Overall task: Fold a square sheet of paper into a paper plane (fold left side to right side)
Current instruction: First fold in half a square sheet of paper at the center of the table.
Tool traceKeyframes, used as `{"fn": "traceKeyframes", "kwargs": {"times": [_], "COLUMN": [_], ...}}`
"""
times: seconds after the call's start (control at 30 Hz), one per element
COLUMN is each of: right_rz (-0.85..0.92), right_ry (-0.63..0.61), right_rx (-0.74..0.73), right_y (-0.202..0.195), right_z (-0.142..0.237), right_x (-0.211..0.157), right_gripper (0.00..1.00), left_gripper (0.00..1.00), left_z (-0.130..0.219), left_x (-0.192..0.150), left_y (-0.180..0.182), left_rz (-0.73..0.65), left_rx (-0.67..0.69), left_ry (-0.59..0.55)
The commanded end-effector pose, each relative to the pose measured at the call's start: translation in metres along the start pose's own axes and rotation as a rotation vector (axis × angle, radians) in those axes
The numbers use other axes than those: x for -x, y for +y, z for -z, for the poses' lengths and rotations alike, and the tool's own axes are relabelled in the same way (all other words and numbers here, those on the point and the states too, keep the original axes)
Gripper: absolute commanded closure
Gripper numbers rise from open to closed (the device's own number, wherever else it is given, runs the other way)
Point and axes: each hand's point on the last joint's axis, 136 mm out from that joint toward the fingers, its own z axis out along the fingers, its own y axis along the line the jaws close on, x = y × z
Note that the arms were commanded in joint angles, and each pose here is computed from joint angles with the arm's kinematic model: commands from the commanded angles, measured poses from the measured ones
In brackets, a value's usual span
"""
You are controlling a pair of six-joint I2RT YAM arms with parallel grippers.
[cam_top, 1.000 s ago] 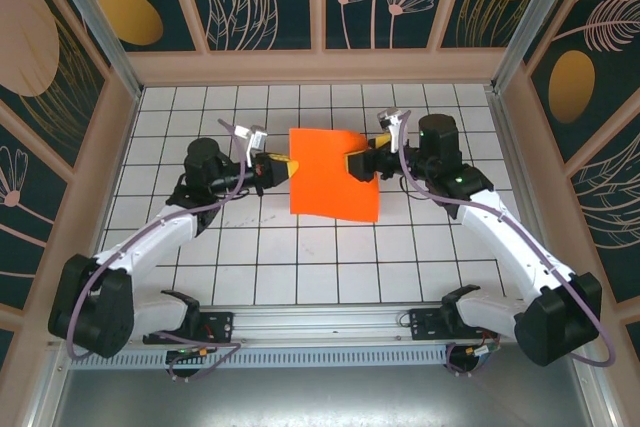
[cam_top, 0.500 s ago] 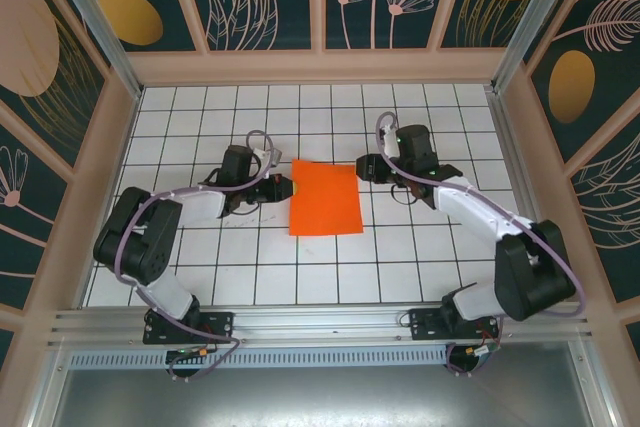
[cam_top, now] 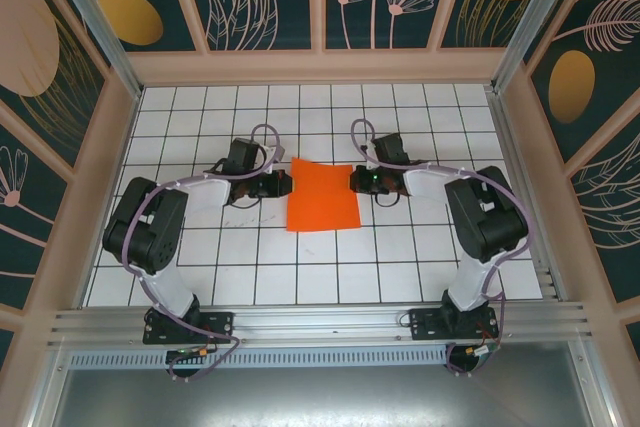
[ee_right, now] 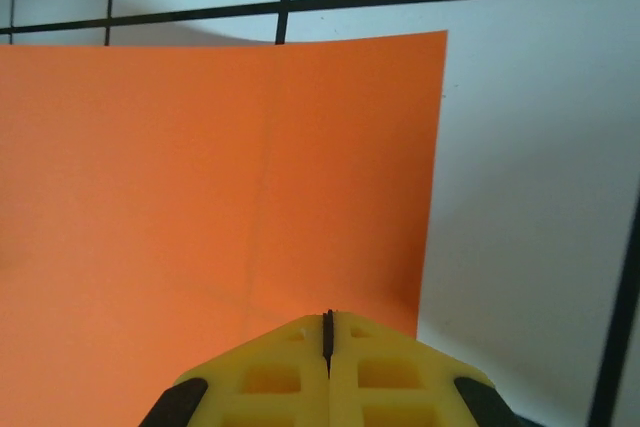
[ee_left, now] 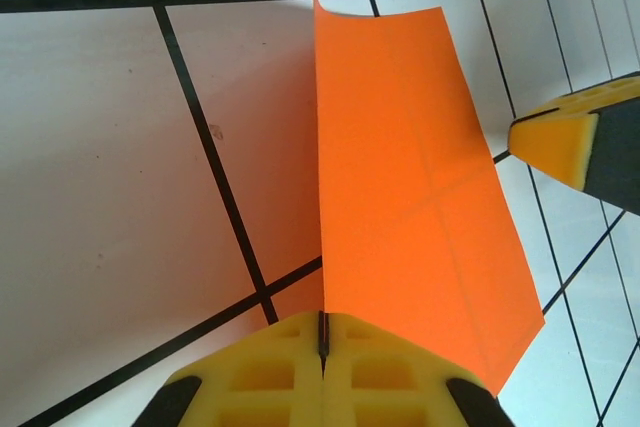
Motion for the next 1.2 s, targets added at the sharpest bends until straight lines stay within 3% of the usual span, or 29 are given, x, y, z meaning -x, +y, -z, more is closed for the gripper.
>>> {"fn": "traceKeyframes", "kwargs": {"times": [0.0, 0.3, 0.4, 0.57, 0.67, 0.93, 1.17], "right_rz": [0.016, 0.021, 0.019, 0.017, 0.015, -0.002, 0.000], "right_ry": [0.008, 0.106, 0.125, 0.133, 0.132, 0.120, 0.056], "right_rx": [0.002, -0.109, -0.128, -0.135, -0.122, -0.064, -0.006], "right_y": [0.007, -0.011, -0.015, -0.018, -0.015, -0.006, 0.009], "right_z": [-0.005, -0.019, -0.020, -0.022, -0.024, -0.026, -0.018], "right_x": [0.004, -0.023, -0.030, -0.034, -0.034, -0.033, -0.016], "right_gripper": [1.00, 1.00, 1.00, 1.00, 1.00, 0.99, 0.95], "left_gripper": [1.00, 1.00, 0.89, 0.61, 0.54, 0.45, 0.46], "left_z": [-0.004, -0.005, -0.004, -0.001, 0.000, -0.010, -0.025], "left_x": [0.002, 0.011, 0.012, 0.016, 0.019, 0.018, 0.017], "left_y": [0.001, -0.007, -0.020, -0.045, -0.058, -0.077, -0.081], "left_rz": [-0.022, -0.021, -0.001, 0.047, 0.064, 0.083, 0.081], "left_rx": [0.010, -0.017, -0.091, -0.241, -0.322, -0.435, -0.436], "left_ry": [0.024, 0.026, 0.023, 0.005, -0.003, 0.015, 0.032]}}
